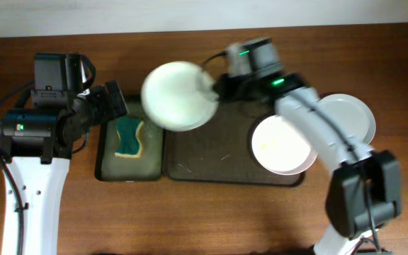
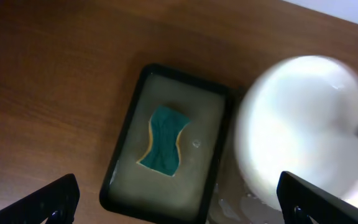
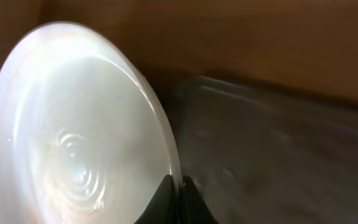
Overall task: Clean dirty plates on tray and stack at the side
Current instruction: 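Carry the white bowl right and set it onto the pale plate, then release the bowl and swing the right gripper back over the brown tray, then move the right gripper toward the pink-tinged bowl on the tray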
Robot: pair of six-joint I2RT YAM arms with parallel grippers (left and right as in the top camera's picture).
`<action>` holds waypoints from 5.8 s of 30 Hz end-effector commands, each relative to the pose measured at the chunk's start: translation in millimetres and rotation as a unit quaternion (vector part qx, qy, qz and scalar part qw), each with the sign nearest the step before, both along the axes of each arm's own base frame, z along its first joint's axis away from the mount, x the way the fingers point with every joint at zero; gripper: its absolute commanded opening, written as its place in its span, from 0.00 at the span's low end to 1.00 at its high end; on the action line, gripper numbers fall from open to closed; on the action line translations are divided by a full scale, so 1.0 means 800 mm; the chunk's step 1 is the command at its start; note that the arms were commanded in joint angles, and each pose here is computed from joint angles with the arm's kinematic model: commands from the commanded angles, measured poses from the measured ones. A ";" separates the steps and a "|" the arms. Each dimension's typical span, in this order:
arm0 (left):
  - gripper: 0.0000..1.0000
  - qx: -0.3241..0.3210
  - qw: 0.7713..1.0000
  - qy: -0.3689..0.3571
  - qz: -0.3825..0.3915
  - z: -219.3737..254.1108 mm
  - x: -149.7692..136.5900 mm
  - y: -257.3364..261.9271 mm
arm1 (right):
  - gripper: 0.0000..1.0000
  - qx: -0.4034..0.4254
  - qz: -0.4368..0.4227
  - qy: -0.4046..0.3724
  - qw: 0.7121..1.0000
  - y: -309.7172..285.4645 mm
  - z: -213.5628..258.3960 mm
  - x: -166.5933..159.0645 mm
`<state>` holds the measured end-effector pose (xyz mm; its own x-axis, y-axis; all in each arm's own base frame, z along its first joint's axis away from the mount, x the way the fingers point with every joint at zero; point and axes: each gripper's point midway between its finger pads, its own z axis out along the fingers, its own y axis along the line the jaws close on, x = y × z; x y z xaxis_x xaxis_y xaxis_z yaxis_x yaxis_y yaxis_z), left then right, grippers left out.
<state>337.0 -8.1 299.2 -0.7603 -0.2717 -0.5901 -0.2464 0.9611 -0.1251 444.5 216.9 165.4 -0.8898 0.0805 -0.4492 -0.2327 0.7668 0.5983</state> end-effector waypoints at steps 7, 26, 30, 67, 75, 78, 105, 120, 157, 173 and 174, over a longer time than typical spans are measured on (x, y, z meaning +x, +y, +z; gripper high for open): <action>0.99 -0.001 1.000 -0.002 -0.007 0.003 0.000 -0.003 | 0.04 0.063 -0.226 0.100 0.967 -0.310 -0.008 0.001; 1.00 -0.001 1.000 -0.002 -0.007 0.003 0.000 -0.003 | 0.04 -0.232 -0.466 0.258 0.814 -0.551 -0.096 -0.150; 1.00 -0.001 1.000 -0.002 -0.007 0.003 0.000 -0.003 | 0.05 -0.235 -0.468 0.252 0.814 -0.554 -0.095 -0.147; 1.00 0.000 1.000 -0.002 -0.007 0.003 0.000 -0.003 | 0.23 -0.214 -0.033 -0.029 0.976 -0.126 0.039 0.077; 1.00 -0.001 1.000 -0.002 -0.007 0.003 0.000 -0.003 | 0.04 -0.224 -0.023 -0.081 0.971 -0.021 -0.048 0.142; 1.00 -0.001 1.000 -0.002 -0.007 0.003 0.000 -0.003 | 0.04 -0.212 -0.015 -0.099 0.972 0.015 -0.067 0.151; 0.99 -0.001 1.000 -0.002 -0.007 0.003 0.000 -0.003 | 0.04 -0.222 0.043 -0.076 0.971 0.101 -0.184 0.124; 0.99 -0.001 1.000 -0.002 -0.007 0.003 0.000 -0.003 | 0.04 -0.245 0.034 -0.068 0.967 0.091 -0.201 0.124; 1.00 -0.001 1.000 -0.002 -0.007 0.003 0.000 -0.003 | 0.27 -0.247 -0.032 0.024 0.968 -0.080 0.118 0.002; 1.00 -0.001 1.000 -0.002 -0.007 0.003 0.000 -0.003 | 0.33 -0.393 -0.186 0.197 0.879 -0.237 0.094 -0.182; 1.00 -0.001 1.000 -0.002 -0.007 0.003 0.000 -0.003 | 0.33 -0.396 -0.196 0.202 0.874 -0.243 0.089 -0.191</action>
